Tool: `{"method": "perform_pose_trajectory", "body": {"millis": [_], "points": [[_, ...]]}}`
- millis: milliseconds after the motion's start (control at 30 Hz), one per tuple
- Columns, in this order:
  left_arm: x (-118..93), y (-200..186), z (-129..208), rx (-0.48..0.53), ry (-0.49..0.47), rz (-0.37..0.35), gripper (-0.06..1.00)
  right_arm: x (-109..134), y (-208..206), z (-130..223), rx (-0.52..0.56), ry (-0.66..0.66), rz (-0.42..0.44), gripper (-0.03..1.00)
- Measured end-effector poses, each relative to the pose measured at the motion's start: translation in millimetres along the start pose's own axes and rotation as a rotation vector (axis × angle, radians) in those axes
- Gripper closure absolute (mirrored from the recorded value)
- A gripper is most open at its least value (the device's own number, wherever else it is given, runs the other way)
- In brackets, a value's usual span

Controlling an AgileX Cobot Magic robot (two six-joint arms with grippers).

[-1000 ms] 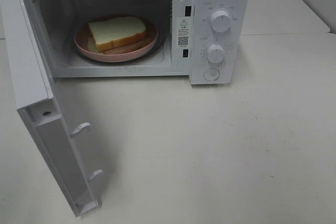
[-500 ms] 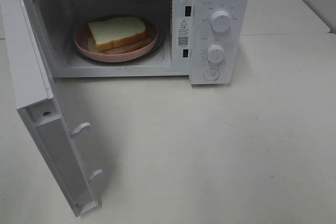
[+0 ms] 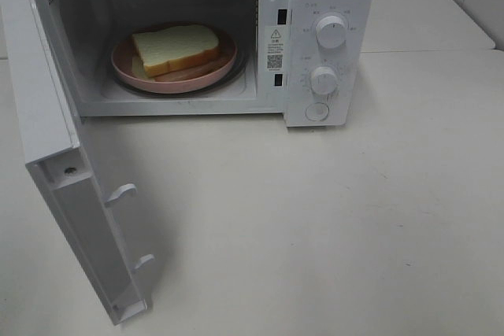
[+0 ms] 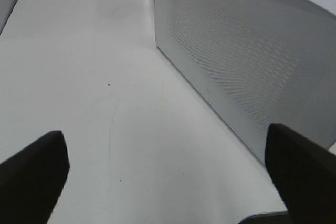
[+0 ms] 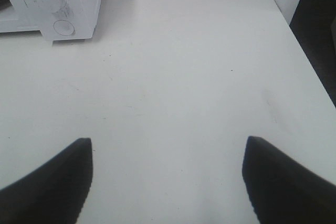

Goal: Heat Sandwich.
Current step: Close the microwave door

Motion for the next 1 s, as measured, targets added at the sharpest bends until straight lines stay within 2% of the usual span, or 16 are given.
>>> {"method": "perform_pose_trajectory", "body": {"millis": [100,200,233,267,333,367,400,500,533,567,767,1000], "points": [[0.5,5.5,-4.7,0.020,-0.003,-0.008,0.08,0.0,0.0,0.0,0.000,0.000,0.000,0.20],[1.6,19.7,-16.3,0.048,-0.012,-0.021,0.22,0.1,0.0,0.0,0.000,0.000,-0.001,0.20],[1.6,19.7,-16.3,0.048,-0.012,-0.021,0.22,0.1,0.0,0.0,0.000,0.000,-0.001,0.20],[2.3,27.0,-21.5,0.055,-0.016,-0.027,0.33,0.1,0.0,0.0,0.000,0.000,-0.001,0.20],[3.2,35.1,-27.5,0.056,-0.019,-0.034,0.47,0.1,0.0,0.0,0.000,0.000,-0.001,0.20],[4.3,42.6,-32.6,0.056,-0.019,-0.042,0.61,0.1,0.0,0.0,0.000,0.000,-0.001,0.20],[4.3,42.6,-32.6,0.056,-0.019,-0.042,0.61,0.1,0.0,0.0,0.000,0.000,-0.001,0.20],[7.3,59.0,-43.4,0.049,-0.001,-0.063,0.85,0.1,0.0,0.0,0.000,0.000,-0.001,0.20],[7.3,59.0,-43.4,0.049,-0.001,-0.063,0.85,0.1,0.0,0.0,0.000,0.000,-0.001,0.20],[8.2,63.3,-46.5,0.042,0.008,-0.069,0.93,0.1,0.0,0.0,0.000,0.000,-0.001,0.20],[13.8,92.5,-52.5,-0.017,0.061,-0.084,0.94,0.1,0.0,0.0,0.000,0.000,-0.001,0.20],[26.0,129.9,-28.4,-0.071,0.133,-0.110,0.94,0.1,0.0,0.0,0.000,0.000,-0.001,0.20]]}}
Point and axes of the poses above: a point on each arm's last joint axis where the gripper is mounted, y pointing out along that axis toward the gripper, x along the wrist's bending axis when the last joint is at zero, z = x × y, the point moved 2 cm from there along y, pointing out along that axis toward the gripper, and after that the axes turned 11 degrees about -y, right-handed, at the moved point
